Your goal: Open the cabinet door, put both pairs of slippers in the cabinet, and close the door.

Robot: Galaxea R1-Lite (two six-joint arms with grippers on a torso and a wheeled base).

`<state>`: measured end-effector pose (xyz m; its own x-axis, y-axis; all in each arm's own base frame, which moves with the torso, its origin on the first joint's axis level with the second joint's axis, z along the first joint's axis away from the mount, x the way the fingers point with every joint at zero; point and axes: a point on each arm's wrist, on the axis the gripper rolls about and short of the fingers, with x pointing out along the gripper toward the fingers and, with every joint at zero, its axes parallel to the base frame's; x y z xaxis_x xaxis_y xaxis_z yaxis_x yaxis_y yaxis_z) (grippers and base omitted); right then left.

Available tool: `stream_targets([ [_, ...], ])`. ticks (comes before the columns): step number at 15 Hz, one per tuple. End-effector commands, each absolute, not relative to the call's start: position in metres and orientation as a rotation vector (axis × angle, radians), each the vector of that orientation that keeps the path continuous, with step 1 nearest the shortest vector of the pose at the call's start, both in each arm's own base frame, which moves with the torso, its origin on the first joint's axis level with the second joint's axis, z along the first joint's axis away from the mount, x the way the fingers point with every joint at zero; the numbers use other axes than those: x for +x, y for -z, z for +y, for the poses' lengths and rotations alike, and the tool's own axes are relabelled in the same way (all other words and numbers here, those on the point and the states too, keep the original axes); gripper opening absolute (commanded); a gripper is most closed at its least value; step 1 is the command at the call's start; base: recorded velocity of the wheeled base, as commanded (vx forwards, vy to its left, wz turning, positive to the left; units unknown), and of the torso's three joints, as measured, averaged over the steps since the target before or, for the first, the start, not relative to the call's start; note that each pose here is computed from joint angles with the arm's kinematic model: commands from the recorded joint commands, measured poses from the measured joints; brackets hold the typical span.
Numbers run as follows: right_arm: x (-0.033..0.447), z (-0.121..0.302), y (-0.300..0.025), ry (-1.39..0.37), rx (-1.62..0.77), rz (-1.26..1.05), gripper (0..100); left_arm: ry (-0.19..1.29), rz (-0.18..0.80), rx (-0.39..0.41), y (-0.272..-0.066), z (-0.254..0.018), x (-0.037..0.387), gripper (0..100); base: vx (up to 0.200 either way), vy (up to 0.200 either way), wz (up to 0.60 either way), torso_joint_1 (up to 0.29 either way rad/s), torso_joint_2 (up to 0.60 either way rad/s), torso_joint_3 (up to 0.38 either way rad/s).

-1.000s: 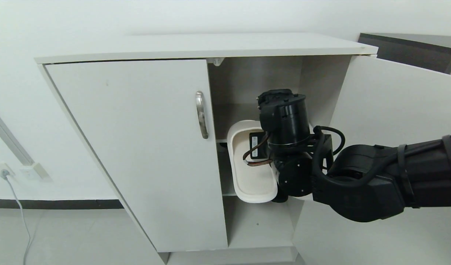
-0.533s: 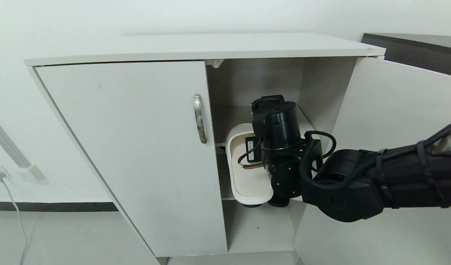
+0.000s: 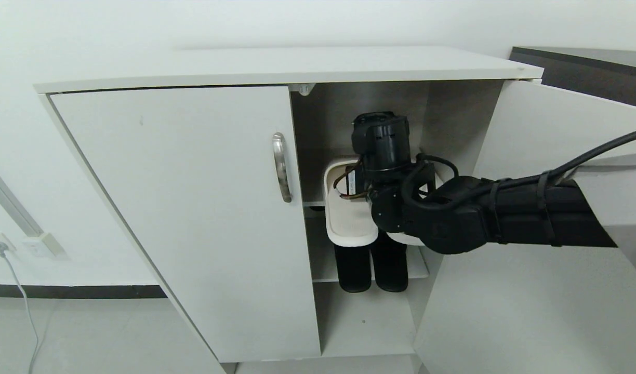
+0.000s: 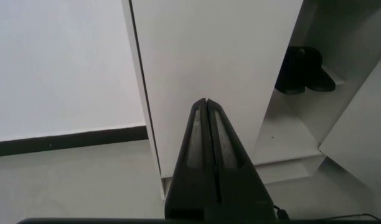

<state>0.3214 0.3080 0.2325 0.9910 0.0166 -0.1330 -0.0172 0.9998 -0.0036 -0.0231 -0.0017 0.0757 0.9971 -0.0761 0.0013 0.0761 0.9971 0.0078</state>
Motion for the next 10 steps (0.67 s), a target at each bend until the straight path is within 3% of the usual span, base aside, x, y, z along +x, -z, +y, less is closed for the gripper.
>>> stream_targets([
  [1, 0.34, 0.309, -0.233, -0.005, 0.004, 0.131, 0, 0.077, 0.0, 0.008, -0.076, -0.002, -0.023, 0, 0.0, 0.0, 0.0, 0.0, 0.0, 0.0],
  [6, 0.365, 0.299, -0.247, 0.013, 0.04, 0.105, 0, 0.077, 0.0, 0.006, -0.076, -0.002, -0.023, 0, 0.0, 0.0, 0.0, 0.0, 0.0, 0.0],
  [10, 0.371, 0.298, -0.241, 0.006, 0.018, 0.139, 0, 0.075, 0.0, 0.006, -0.076, -0.002, -0.023, 0, 0.0, 0.0, 0.0, 0.0, 0.0, 0.0],
])
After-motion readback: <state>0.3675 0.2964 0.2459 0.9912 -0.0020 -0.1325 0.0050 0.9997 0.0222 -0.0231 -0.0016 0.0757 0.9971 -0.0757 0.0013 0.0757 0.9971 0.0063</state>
